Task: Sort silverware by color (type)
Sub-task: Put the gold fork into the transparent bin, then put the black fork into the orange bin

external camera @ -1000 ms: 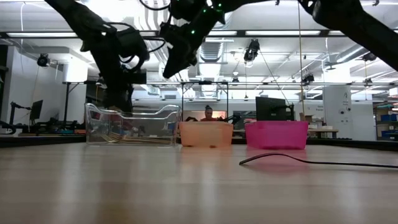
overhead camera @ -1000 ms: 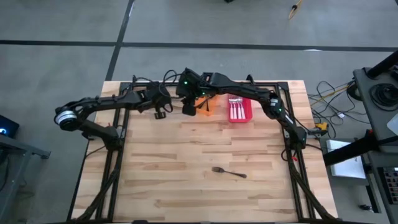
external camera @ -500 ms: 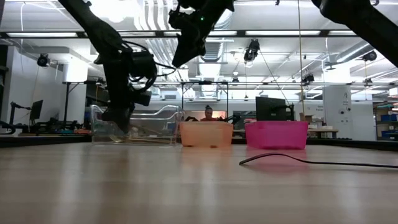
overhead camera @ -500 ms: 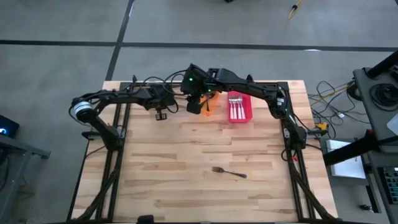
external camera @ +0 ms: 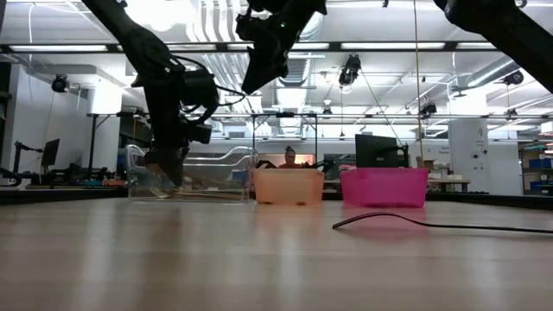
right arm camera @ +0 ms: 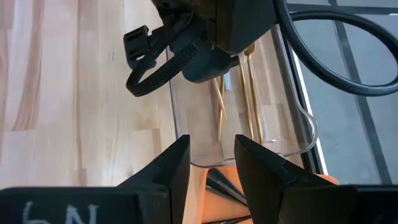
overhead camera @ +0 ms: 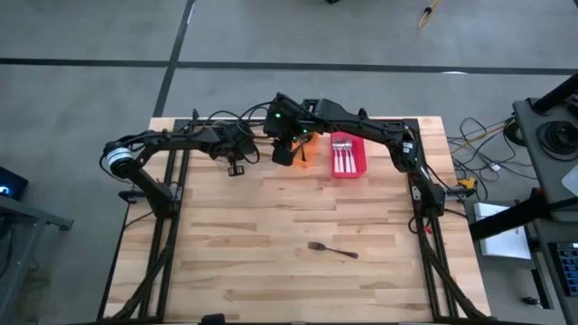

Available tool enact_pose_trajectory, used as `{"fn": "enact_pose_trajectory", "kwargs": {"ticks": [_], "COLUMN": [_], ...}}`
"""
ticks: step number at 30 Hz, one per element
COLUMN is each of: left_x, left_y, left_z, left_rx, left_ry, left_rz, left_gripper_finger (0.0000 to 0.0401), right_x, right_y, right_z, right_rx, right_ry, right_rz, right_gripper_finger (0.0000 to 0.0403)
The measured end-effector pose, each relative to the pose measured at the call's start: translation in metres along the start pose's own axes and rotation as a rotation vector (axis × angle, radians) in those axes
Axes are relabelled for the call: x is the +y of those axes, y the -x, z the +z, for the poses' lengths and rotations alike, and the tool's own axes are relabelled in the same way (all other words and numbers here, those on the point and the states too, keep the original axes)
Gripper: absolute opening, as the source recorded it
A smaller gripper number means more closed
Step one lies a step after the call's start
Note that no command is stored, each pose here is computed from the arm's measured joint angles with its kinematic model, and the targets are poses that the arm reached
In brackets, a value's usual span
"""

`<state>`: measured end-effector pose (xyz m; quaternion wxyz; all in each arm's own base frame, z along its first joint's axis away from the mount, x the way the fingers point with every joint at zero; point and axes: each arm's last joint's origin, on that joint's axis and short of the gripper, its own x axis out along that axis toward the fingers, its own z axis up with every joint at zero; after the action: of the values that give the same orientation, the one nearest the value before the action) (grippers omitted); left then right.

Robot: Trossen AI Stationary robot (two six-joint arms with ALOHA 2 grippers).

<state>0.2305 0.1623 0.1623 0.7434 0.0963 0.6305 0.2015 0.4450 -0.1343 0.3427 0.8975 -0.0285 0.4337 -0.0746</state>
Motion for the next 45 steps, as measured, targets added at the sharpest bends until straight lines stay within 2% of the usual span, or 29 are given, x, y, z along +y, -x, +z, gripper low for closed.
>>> {"fn": "enact_pose_trajectory", "kwargs": {"ticks": [4, 12, 17, 23, 31, 39, 45], "left_x": [0.000, 0.000, 0.003, 0.012, 0.010, -0.006, -0.012], "left_y": [0.000, 0.001, 0.013, 0.048, 0.094, 0.108, 0.112], "left_z": [0.000, 0.000, -0.001, -0.006, -0.029, -0.061, -0.074], "left_rx": [0.001, -0.001, -0.034, -0.153, -0.406, -0.534, -0.636], "left_ry": [0.000, 0.006, 0.033, 0.091, 0.210, 0.335, 0.394], "left_rz": [0.000, 0.003, 0.019, 0.060, -0.006, 0.009, 0.031], "left_gripper_finger": [0.0023, 0.0088, 0.0111, 0.0113, 0.0097, 0.0083, 0.0082], "right_x": [0.000, 0.000, 0.000, 0.001, 0.009, 0.035, 0.057], "right_y": [0.000, 0.000, 0.000, 0.000, 0.000, -0.008, -0.025], "right_z": [0.000, 0.000, 0.000, -0.005, -0.009, -0.009, -0.012], "right_rx": [0.000, 0.001, 0.004, 0.056, 0.110, 0.121, 0.114], "right_ry": [-0.008, -0.010, -0.018, -0.029, -0.033, 0.013, 0.043], "right_rz": [0.001, 0.001, 0.002, 0.012, 0.032, 0.066, 0.091], "right_gripper_finger": [0.0118, 0.0118, 0.0118, 0.0118, 0.0118, 0.0118, 0.0118]}}
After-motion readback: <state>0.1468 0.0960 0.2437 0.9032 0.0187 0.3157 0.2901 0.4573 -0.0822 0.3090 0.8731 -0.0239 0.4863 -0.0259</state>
